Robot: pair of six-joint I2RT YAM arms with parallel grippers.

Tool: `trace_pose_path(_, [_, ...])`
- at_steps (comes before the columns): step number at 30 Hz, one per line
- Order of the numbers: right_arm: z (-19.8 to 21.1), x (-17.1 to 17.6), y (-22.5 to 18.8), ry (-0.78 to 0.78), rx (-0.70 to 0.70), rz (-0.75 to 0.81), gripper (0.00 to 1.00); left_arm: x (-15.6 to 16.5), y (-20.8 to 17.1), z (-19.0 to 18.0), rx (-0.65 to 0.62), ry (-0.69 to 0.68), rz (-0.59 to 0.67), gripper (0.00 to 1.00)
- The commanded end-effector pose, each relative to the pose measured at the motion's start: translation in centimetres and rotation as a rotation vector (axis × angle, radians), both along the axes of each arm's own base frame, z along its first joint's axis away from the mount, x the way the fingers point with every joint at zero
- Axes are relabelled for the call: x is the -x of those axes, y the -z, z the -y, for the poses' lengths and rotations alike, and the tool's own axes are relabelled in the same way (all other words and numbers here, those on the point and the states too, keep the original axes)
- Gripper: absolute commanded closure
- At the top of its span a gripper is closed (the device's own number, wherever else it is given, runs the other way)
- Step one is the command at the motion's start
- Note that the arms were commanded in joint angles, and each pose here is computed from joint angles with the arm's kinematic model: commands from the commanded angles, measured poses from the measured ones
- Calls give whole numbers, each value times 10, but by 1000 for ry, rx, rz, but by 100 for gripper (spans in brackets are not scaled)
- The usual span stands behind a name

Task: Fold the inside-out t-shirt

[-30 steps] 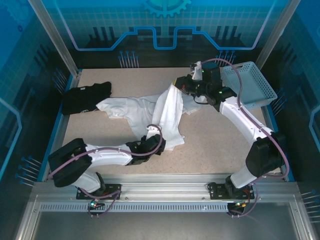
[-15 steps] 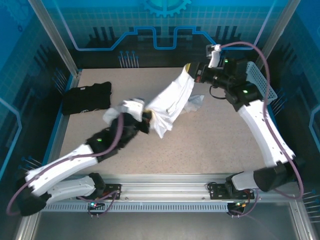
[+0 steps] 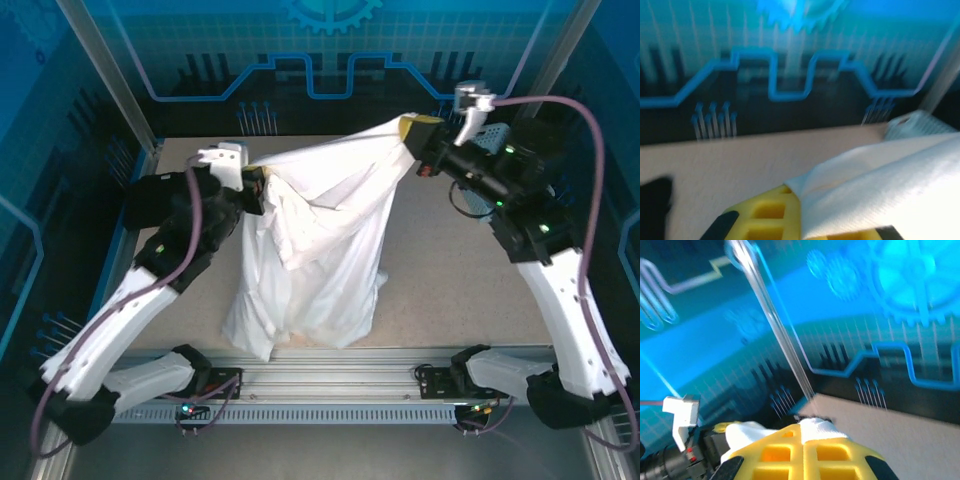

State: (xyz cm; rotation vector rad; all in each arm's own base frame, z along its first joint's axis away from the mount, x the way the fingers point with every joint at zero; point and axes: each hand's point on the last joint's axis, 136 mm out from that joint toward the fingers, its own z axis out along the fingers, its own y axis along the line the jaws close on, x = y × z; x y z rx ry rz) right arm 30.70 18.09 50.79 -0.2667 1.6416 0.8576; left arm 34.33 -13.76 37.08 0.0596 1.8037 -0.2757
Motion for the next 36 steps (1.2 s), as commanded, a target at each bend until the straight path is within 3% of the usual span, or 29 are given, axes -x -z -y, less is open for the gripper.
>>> trace_pose_path(1, [-7,-56,95,82,98,-252,100,-27,102,-11,9,-63,-311,88])
trace_pose_path(3, [-15,-72,131,72,133,-346,100,-37,140,-20,-34,-119,-423,80])
trace_pose_path(7, [-37,-89,207,-1,175,-547,100,-25,183,-22,-52,-133,-562,49])
trace_pose_path(12, [-48,-95,267,-45,212,-691,100,9,193,23,2,30,-542,36])
trace_pose_path(16, [-45,-101,279,-35,224,-713,100,21,213,80,-2,206,-565,35])
trace_pose_path(21, [-32,-112,275,1,213,-712,100,-5,249,117,-79,268,-626,38])
trace_pose_path(29, [-17,-124,273,33,187,-716,100,-57,297,129,-239,206,-668,39])
trace_pose_path(36, [-8,-124,278,47,185,-727,100,-68,322,121,-268,166,-710,61])
